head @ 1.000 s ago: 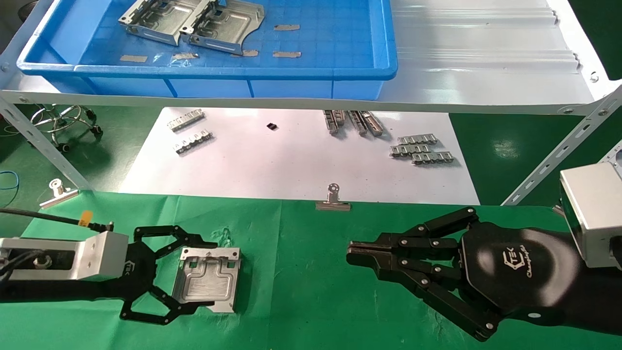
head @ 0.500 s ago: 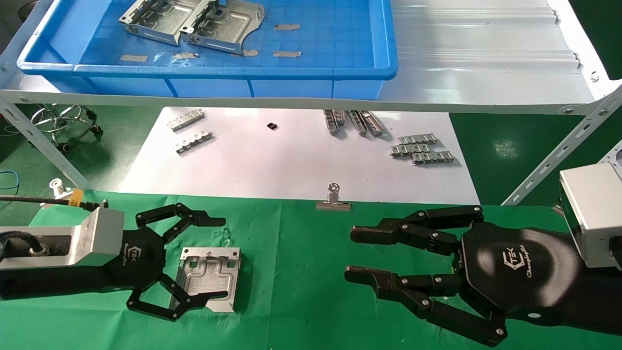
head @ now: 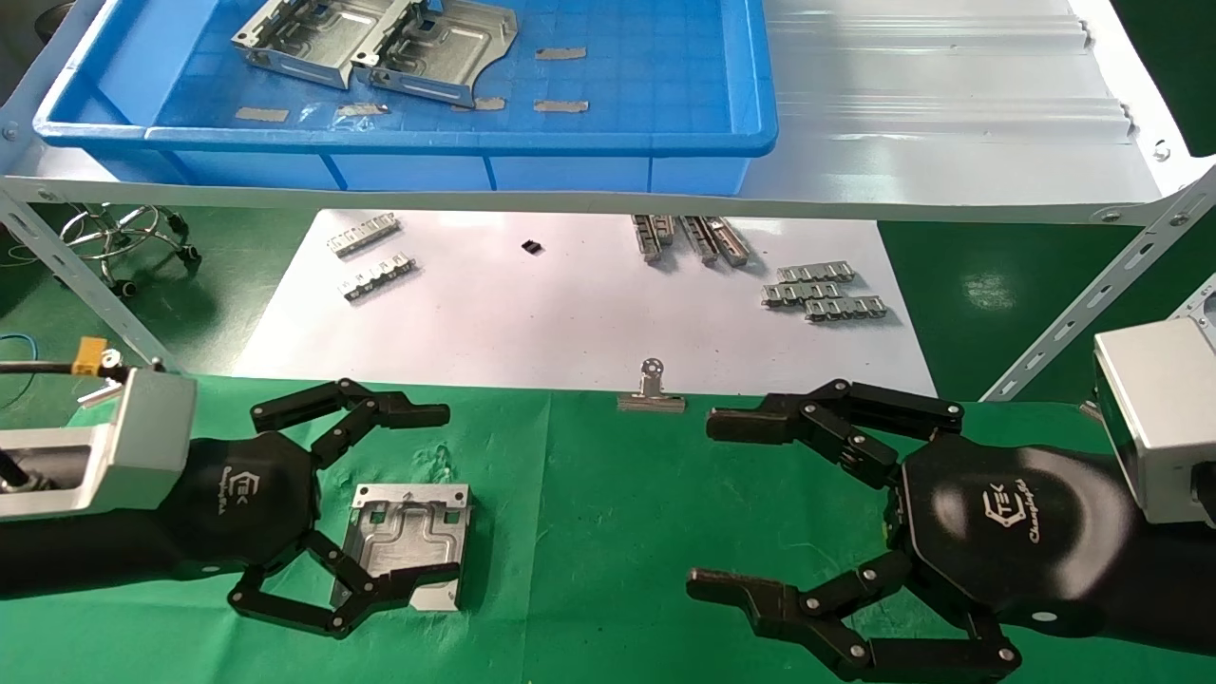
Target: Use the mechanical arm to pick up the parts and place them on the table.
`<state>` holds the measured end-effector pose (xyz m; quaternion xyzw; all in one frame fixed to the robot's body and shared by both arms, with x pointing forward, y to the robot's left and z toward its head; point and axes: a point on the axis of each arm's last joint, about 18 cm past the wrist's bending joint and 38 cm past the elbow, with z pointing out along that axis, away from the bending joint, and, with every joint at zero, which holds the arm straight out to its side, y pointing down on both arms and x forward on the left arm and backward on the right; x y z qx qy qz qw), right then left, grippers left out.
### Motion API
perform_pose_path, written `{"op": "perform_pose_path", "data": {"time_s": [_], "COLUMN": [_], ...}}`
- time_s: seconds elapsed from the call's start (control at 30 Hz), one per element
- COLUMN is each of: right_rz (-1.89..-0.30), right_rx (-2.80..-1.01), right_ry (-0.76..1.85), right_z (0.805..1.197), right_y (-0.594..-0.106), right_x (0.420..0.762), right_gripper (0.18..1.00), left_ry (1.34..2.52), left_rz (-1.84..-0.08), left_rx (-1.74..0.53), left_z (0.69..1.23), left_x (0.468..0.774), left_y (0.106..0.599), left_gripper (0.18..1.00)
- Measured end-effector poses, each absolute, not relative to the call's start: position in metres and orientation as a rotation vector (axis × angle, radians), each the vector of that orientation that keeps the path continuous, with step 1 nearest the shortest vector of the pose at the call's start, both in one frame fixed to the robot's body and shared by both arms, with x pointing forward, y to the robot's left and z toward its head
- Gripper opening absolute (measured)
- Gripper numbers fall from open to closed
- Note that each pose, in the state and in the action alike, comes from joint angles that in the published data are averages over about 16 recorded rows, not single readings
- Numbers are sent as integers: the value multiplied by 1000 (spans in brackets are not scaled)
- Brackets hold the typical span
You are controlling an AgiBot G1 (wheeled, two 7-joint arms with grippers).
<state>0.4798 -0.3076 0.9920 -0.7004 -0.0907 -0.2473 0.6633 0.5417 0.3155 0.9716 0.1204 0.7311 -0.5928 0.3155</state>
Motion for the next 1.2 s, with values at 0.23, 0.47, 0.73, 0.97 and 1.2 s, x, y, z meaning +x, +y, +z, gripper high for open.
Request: {"op": "perform_pose_path", "data": {"time_s": [0.23, 0.47, 0.73, 0.97, 1.2], "right_rz": [-559, -559, -559, -559, -559], "right_rx": [-1583, -1583, -1583, -1583, -1583], "right_ry": [-205, -205, -205, -204, -204], "right_z": [992, 992, 992, 992, 992], "right_y": [-308, -308, -308, -308, -308], "right_x": [480, 480, 480, 480, 480], "right_gripper": [835, 932, 987, 1000, 1001], "left_ry": [1917, 1915, 1921, 1924, 1923], "left_rz": [-1642, -1715, -1780, -1804, -1805], "left_rx": [301, 289, 284, 284, 285], "left_z": [979, 985, 991, 993, 993], "left_x": [523, 503, 481, 472, 471], "left_y": [310, 306, 301, 299, 299], "left_gripper": [1001, 1001, 1001, 1001, 1001]}}
